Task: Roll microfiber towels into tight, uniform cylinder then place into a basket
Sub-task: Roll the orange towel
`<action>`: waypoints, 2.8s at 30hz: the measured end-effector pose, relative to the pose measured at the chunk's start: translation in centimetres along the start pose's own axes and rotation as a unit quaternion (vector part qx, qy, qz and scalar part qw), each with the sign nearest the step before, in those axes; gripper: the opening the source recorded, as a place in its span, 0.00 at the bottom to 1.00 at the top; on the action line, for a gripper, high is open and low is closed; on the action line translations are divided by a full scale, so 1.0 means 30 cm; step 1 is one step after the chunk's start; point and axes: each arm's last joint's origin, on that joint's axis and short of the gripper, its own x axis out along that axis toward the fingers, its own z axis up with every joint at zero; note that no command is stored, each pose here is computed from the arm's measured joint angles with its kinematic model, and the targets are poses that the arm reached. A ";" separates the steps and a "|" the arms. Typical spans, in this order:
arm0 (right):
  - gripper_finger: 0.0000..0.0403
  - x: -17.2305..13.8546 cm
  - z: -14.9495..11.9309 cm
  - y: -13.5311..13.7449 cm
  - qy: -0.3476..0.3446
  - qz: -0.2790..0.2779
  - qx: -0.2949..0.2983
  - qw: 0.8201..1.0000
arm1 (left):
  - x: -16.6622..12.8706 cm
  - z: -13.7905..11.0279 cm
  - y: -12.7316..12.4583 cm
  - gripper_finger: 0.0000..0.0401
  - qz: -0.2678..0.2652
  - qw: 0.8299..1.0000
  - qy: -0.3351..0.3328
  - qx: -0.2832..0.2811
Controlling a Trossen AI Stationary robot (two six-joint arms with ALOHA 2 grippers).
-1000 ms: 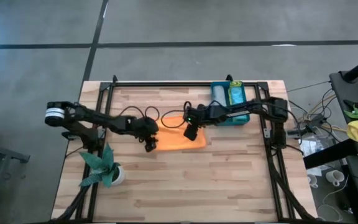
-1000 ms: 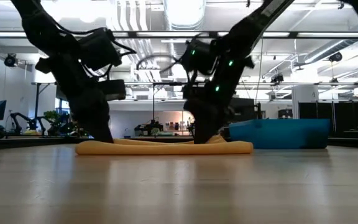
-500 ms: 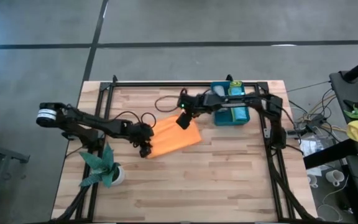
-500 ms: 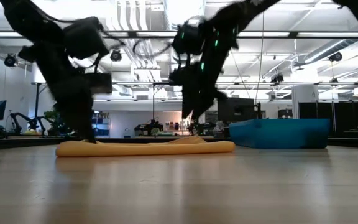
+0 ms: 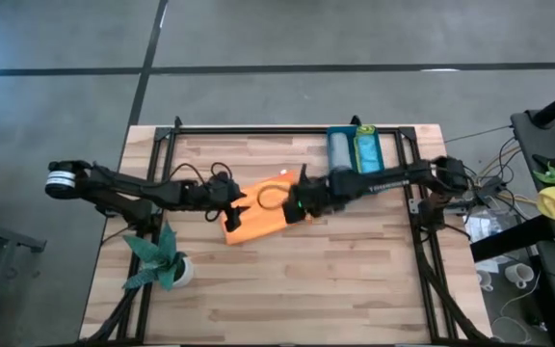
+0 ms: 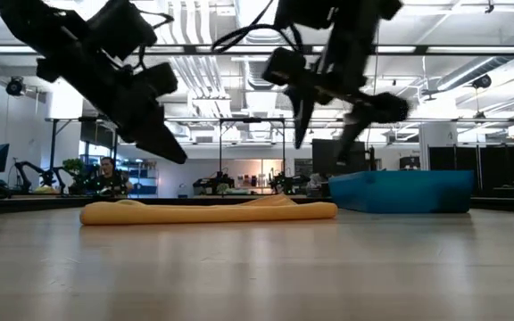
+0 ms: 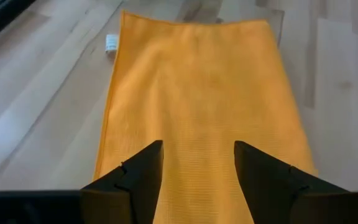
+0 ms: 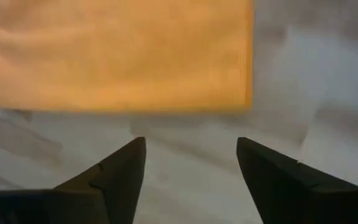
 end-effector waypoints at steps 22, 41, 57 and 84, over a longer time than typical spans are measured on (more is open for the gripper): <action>0.58 0.246 -0.025 -0.206 -0.002 0.122 0.295 0.948 | 0.061 -0.034 -0.021 0.46 -0.050 0.997 0.045 -0.043; 0.53 0.241 -0.005 -0.215 -0.079 0.121 0.387 0.911 | 0.061 -0.054 -0.019 0.46 -0.053 0.996 0.057 -0.044; 0.47 0.232 -0.008 -0.206 -0.087 0.099 0.365 0.922 | 0.061 -0.045 -0.017 0.46 -0.040 0.995 0.051 -0.072; 0.02 0.075 0.039 -0.069 -0.145 0.004 -0.235 0.961 | 0.232 -0.079 -0.012 0.46 -0.031 0.996 0.049 -0.071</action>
